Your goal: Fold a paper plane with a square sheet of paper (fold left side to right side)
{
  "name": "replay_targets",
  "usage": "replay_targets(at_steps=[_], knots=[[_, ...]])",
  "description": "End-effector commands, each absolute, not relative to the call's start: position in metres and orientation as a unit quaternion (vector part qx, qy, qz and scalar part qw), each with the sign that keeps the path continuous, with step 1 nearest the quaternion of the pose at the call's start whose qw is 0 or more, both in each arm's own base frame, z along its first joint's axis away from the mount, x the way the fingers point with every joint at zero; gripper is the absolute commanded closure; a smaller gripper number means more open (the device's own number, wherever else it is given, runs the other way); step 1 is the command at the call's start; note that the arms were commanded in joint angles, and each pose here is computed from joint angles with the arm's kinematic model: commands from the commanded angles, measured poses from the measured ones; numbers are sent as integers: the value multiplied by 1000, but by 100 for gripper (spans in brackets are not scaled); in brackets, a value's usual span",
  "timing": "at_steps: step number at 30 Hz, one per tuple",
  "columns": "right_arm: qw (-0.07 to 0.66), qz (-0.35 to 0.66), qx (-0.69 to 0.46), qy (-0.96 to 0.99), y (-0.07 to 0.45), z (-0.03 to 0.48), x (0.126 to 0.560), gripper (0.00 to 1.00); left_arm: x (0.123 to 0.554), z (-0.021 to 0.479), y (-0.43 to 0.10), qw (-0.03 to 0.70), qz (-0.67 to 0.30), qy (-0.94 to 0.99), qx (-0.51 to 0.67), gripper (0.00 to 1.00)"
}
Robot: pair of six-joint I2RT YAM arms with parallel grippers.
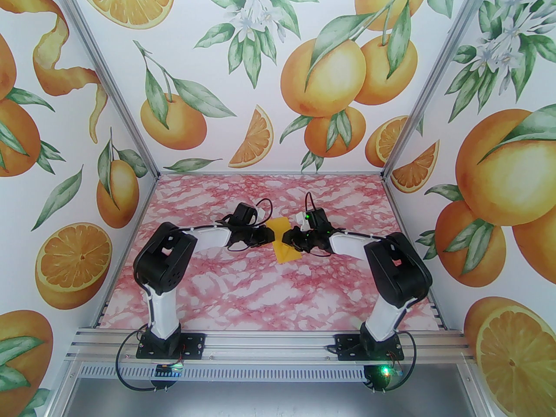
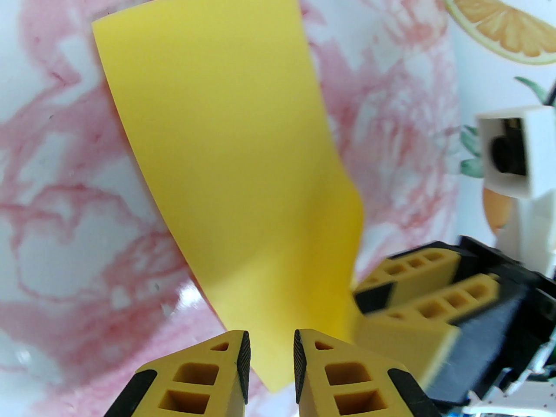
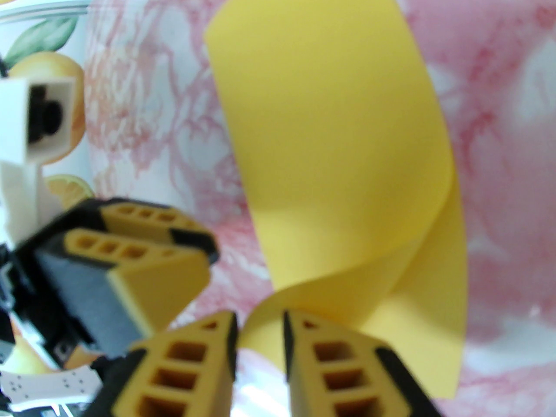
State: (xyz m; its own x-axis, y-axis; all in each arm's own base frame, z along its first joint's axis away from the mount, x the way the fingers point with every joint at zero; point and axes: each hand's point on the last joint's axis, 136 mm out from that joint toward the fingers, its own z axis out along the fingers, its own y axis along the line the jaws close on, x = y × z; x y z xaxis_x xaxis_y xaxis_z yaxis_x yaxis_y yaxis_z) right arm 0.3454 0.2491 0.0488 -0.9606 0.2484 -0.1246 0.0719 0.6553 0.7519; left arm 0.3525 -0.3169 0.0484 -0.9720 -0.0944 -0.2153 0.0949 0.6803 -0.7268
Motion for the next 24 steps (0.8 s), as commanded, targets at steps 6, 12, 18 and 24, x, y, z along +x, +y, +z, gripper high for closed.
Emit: replay_targets(at_steps=[6, 12, 18, 24], knots=[[110, 419, 84, 897, 255, 50, 348, 56, 348, 63, -330, 127, -436, 891, 8, 72], [110, 424, 89, 894, 256, 49, 348, 71, 347, 61, -330, 125, -438, 890, 9, 73], [109, 415, 91, 898, 252, 45, 347, 95, 347, 59, -335, 120, -448, 886, 10, 73], [108, 415, 92, 898, 252, 45, 347, 96, 343, 53, -341, 106, -455, 884, 13, 74]])
